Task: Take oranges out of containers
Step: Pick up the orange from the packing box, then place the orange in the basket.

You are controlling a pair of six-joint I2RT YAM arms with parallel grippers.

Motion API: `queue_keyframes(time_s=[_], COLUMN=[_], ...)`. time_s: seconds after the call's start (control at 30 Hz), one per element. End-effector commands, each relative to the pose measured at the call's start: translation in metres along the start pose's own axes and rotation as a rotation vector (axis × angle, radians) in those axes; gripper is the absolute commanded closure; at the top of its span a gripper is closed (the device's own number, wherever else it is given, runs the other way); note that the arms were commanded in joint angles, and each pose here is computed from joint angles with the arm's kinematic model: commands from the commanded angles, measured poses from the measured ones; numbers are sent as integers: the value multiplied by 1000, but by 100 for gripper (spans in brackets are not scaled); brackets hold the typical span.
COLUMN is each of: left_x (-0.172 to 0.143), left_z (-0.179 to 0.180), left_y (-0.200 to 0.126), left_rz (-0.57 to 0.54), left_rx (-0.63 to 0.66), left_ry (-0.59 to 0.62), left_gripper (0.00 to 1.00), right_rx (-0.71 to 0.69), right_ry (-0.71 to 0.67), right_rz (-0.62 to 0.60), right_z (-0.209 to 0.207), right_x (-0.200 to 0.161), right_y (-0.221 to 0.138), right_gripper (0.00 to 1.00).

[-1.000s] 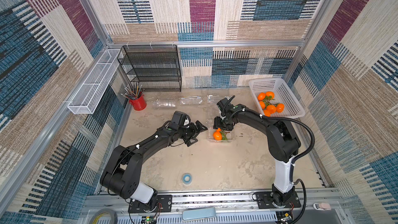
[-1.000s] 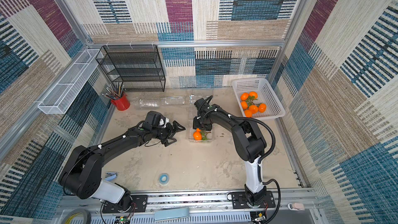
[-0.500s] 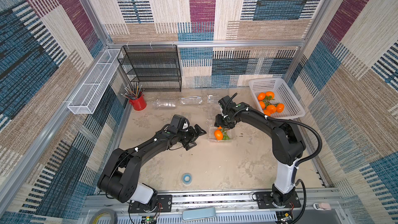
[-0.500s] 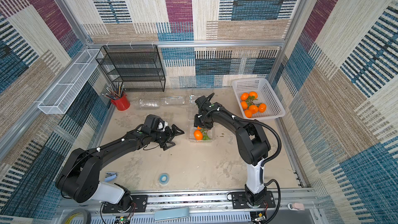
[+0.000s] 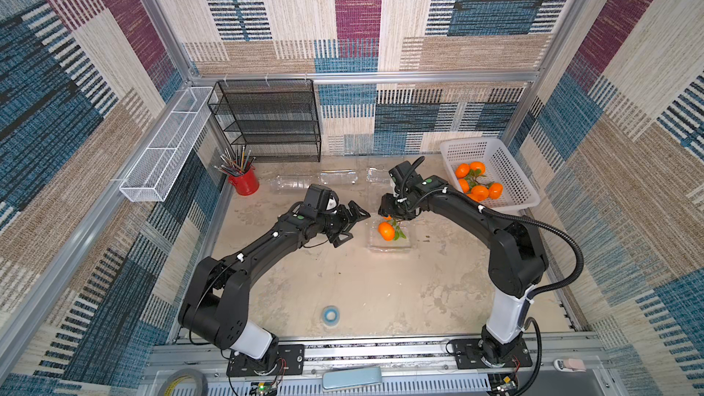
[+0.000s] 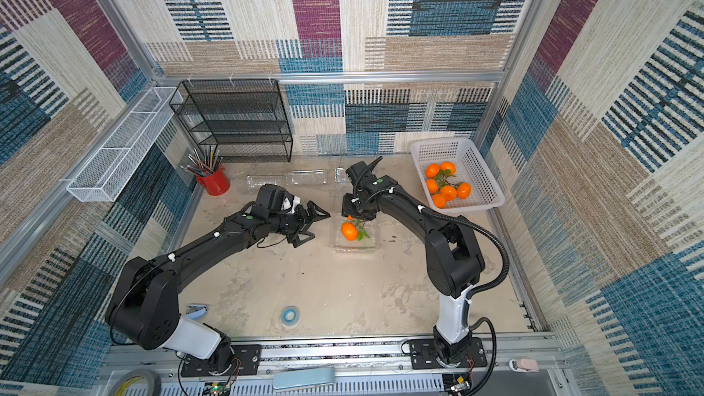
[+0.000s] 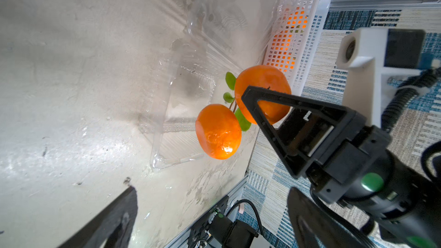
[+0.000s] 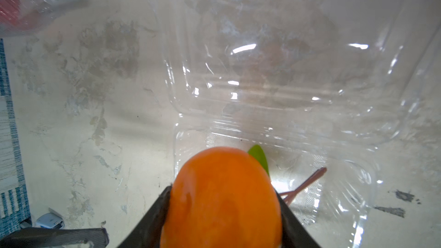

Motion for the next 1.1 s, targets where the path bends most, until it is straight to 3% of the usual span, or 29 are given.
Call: queue_keyframes(time_s=[0.0, 0.3, 0.57, 0.87, 1.07], left_x=[-2, 3, 6, -1, -15], left_z=[-8, -40, -74, -114, -141], left_y=[-5, -17, -5, 36, 68], left_rz=[14, -19, -8, 64, 157], left_rx=[1, -39, -78, -107, -136], left_ry=[27, 64, 96, 131, 151], left_gripper=[1, 1, 1, 1, 1], right_rx=[10, 54, 69, 7, -111], right_ry=[18, 71, 135, 246, 375], right_rz=[-9, -124, -220, -339, -412], right_z=[0, -15, -49, -120, -192], right_x=[6, 51, 83, 124, 129], right_y=[-7, -54, -92, -130, -147], right_gripper=[43, 44, 44, 44, 45])
Point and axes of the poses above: each gripper's point midway between its finger pads, its own y axis out along the fingers, its own z axis along the line the jaws close on, x = y × z, the point moved 5 cm from there along -y, back along the fingers, and after that the axes turned 8 degrees about -y, right-handed, at the moved point
